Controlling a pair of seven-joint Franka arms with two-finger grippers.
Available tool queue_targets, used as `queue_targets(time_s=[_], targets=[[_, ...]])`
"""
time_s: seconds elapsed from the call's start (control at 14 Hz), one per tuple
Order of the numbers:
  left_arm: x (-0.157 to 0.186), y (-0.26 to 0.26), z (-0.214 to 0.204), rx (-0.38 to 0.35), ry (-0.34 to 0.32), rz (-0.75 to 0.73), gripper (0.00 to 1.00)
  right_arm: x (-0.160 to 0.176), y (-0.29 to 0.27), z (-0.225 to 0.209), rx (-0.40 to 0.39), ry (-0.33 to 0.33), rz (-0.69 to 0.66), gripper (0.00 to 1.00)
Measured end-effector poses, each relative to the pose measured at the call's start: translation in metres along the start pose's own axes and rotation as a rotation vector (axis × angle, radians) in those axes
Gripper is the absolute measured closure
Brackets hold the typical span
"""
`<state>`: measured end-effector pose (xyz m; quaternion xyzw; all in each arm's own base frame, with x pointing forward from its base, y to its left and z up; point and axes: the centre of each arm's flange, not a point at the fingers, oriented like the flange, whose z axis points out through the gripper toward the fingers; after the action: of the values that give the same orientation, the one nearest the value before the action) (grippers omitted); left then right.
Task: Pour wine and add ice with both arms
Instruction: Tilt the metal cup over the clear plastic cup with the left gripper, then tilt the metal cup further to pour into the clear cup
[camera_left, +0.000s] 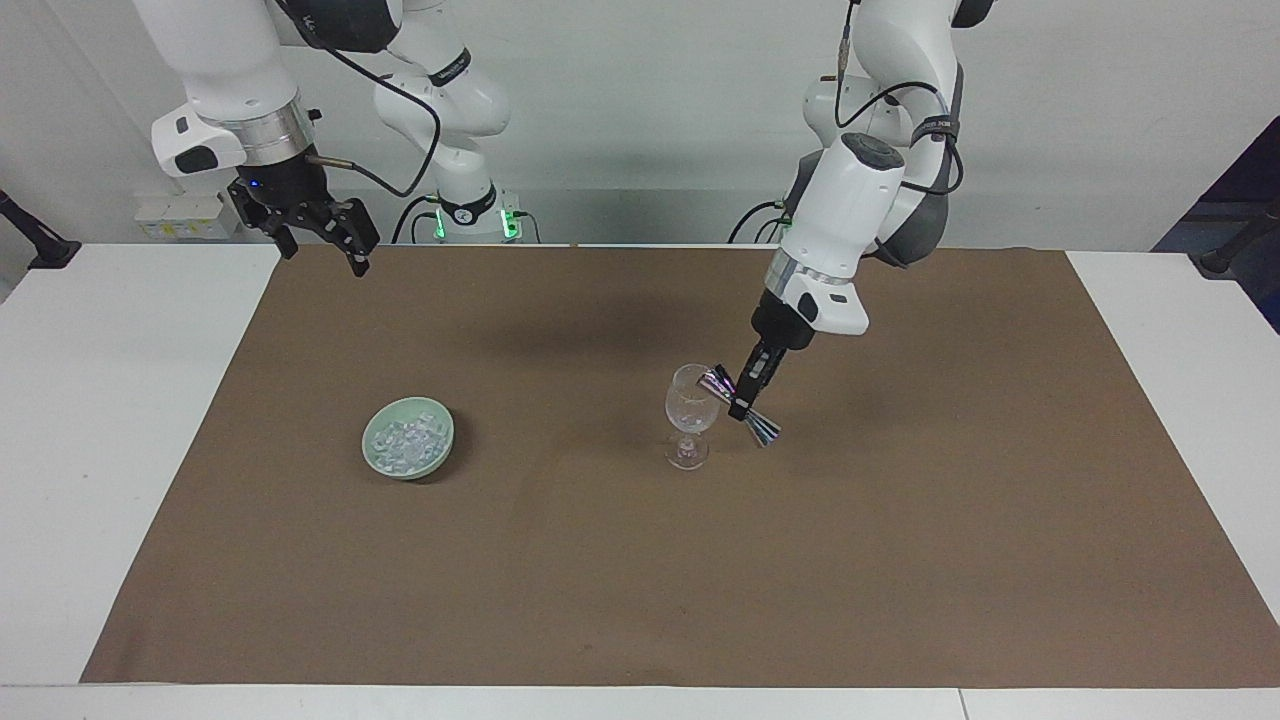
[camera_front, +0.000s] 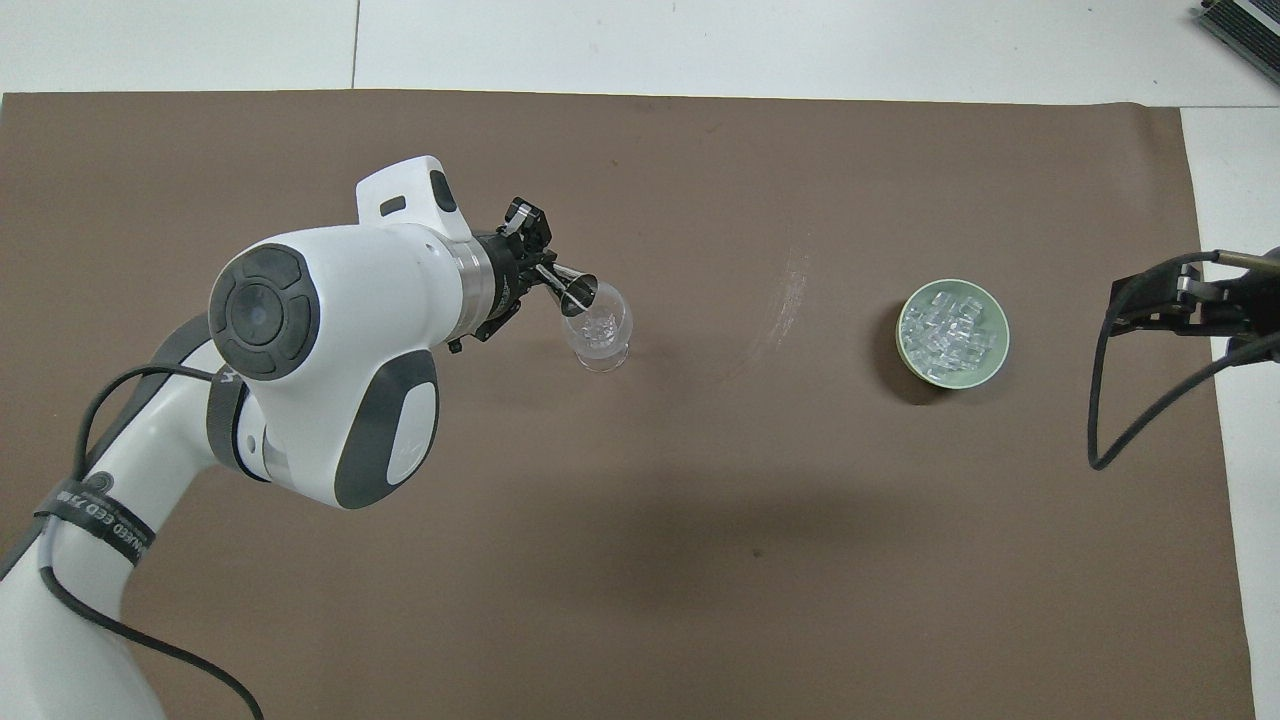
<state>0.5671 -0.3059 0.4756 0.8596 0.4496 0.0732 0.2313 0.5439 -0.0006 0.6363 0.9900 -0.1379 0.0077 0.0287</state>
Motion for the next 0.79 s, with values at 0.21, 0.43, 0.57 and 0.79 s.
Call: queue_targets(time_s=[0.21, 0.43, 0.57, 0.79], targets=[[-0.0008, 0.0003, 0.0001, 0.001, 0.015, 0.023, 0.78, 0.0, 0.0, 0.0, 0.0, 0.0, 0.0, 0.0], [-0.0011, 0.0005, 0.0001, 0.003, 0.027, 0.04, 0.78, 0.0, 0.0, 0.0, 0.0, 0.0, 0.0, 0.0], [-0.0014, 0.0006, 0.0001, 0.004, 0.033, 0.048, 0.78, 0.0, 0.0, 0.0, 0.0, 0.0, 0.0, 0.0], [-0.0045, 0.0009, 0.0004, 0.007, 0.046, 0.073, 0.78, 0.0007, -0.0002, -0.0006, 0.002, 0.007, 0.0, 0.0]])
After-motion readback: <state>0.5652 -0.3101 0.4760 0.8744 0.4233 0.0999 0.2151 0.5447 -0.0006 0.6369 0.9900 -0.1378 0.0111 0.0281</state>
